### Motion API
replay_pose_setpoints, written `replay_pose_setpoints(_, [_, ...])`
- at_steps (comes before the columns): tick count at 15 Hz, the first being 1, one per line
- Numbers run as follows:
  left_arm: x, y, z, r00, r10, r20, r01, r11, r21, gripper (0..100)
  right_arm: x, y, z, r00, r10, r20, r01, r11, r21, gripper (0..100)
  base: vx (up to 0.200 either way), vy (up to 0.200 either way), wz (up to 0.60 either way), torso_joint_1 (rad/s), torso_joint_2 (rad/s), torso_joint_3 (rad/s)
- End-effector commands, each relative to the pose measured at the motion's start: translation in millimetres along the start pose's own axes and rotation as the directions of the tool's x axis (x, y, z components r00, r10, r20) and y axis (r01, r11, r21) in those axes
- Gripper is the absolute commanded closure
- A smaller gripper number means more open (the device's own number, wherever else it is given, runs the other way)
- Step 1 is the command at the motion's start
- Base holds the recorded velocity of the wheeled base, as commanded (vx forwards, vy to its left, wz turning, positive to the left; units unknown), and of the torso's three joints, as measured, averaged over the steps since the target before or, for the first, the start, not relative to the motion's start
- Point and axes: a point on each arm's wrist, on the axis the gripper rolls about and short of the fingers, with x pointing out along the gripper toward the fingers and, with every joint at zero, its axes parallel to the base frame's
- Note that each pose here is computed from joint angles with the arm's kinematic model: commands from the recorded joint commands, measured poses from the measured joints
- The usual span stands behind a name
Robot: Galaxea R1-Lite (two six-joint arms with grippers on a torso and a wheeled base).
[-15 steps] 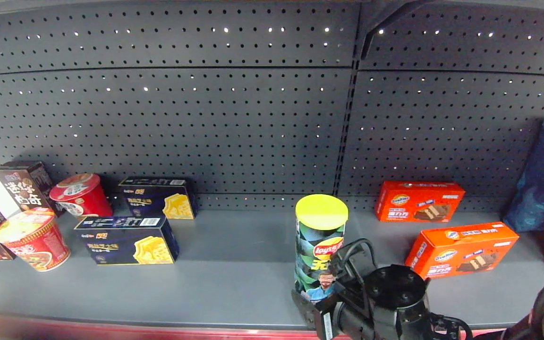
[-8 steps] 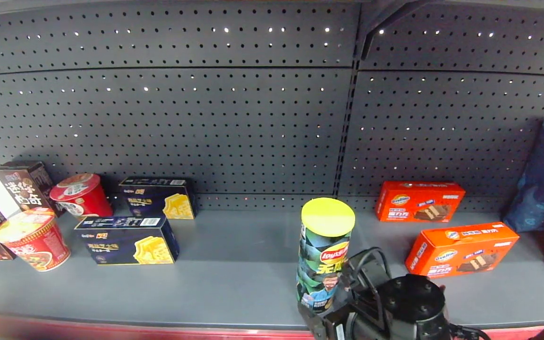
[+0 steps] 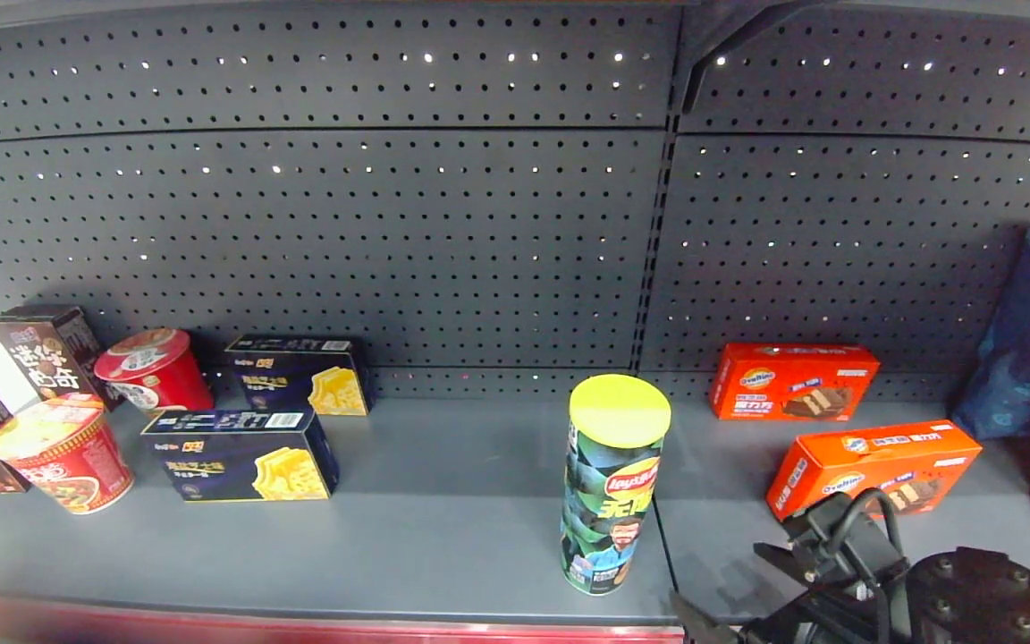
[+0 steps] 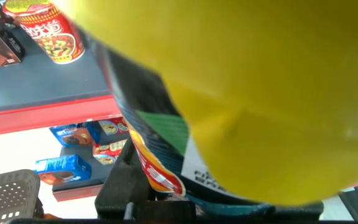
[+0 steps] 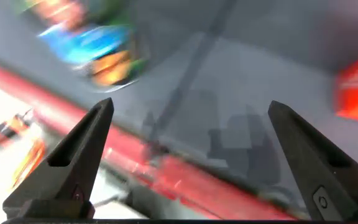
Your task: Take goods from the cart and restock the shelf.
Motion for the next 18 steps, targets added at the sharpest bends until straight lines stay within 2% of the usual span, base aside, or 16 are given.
replay_pose_setpoints(1, [-1, 0.1, 0.8, 1.0, 0.001, 0.003, -0.001, 1.0, 0.0, 100, 2, -12, 8, 0.998, -0.052, 0.03, 0.052, 0.998, 0.028, 0, 0.0, 0.0, 0.0, 0.0, 0.0, 0.0])
replay_pose_setpoints(15, [-1, 0.2, 0.8, 1.0, -0.001, 0.004, 0.001, 1.0, 0.0, 100, 76, -1, 19, 0.994, -0.11, 0.018, 0.109, 0.993, 0.042, 0, 0.0, 0.0, 0.0, 0.0, 0.0, 0.0])
replay_pose_setpoints(18, [0, 0.1, -0.2, 1.0, -0.001, -0.001, 0.001, 1.0, 0.001, 100, 76, 0, 17, 0.994, -0.106, 0.015, 0.105, 0.994, 0.04, 0, 0.0, 0.0, 0.0, 0.0, 0.0, 0.0])
